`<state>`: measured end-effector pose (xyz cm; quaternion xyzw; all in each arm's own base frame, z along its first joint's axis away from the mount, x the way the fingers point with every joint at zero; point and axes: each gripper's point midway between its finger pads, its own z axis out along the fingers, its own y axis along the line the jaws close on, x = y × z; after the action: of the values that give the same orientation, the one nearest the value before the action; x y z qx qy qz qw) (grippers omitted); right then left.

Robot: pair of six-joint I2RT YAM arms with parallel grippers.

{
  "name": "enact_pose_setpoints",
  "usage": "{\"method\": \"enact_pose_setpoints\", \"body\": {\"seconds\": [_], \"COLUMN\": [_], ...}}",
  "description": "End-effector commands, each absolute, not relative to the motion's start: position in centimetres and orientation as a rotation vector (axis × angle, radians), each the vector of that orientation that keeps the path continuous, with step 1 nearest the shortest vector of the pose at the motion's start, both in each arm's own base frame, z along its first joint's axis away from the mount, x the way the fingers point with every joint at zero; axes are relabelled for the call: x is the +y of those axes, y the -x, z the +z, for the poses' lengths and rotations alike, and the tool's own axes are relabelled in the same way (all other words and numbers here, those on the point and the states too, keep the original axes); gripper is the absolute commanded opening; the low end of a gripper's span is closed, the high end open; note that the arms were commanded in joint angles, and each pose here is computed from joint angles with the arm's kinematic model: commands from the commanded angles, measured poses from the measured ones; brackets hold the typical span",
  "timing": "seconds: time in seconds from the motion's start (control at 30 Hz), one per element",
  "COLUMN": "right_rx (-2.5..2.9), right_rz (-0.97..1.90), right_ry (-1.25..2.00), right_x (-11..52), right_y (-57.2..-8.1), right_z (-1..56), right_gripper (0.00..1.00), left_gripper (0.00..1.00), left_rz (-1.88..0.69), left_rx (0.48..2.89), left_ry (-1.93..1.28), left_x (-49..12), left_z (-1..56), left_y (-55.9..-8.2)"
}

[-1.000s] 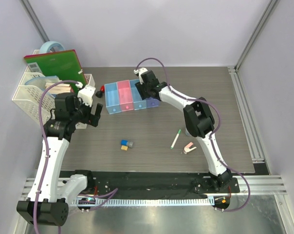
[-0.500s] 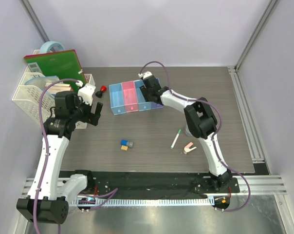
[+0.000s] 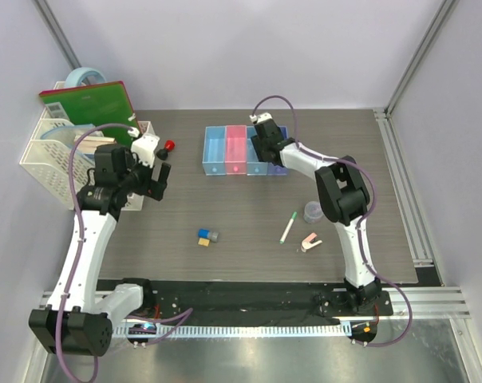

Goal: Sort the stationery into containers
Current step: Move the storage box to the center of the board.

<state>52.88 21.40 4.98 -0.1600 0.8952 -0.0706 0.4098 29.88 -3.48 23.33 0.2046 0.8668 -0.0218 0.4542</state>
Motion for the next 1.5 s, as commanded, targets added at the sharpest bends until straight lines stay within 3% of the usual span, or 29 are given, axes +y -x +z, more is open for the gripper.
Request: {"method": "enact_pose_setpoints", "body": {"seconds": [0.0, 0.37, 0.77, 1.13, 1.47], "right_rx": [2.245, 2.265, 2.302, 2.256, 2.249], "right_rz": [-0.276, -0.321, -0.303, -0.127, 0.004], "right_ry": [0.421, 0.447, 0.541, 0.727, 0.801], "right_x": [18.1, 13.1, 8.9, 10.3, 12.2], "right_y": [-52.3, -51.2, -50.4, -49.3, -49.6], "right_z": [6.8, 7.6, 6.7, 8.4, 10.7], "right_gripper": [0.62, 0.62, 0.63, 0.77, 0.84], "left_gripper": [1.00, 1.00, 1.00, 1.00, 1.00], "left_rz": [-0.034, -0.060, -0.167, -0.214, -0.259], "left_rx": [2.093, 2.119, 2.149, 2.054, 1.986], "left_ry": [-0.479, -0.297, -0.258, -0.266, -0.313], "left_x": [-3.4, -3.7, -10.2, -13.8, -17.3], "left_z": [24.3, 23.7, 18.1, 15.5, 12.7], "left_y": [-32.5, -39.9, -49.9, -58.7, -62.2]}}
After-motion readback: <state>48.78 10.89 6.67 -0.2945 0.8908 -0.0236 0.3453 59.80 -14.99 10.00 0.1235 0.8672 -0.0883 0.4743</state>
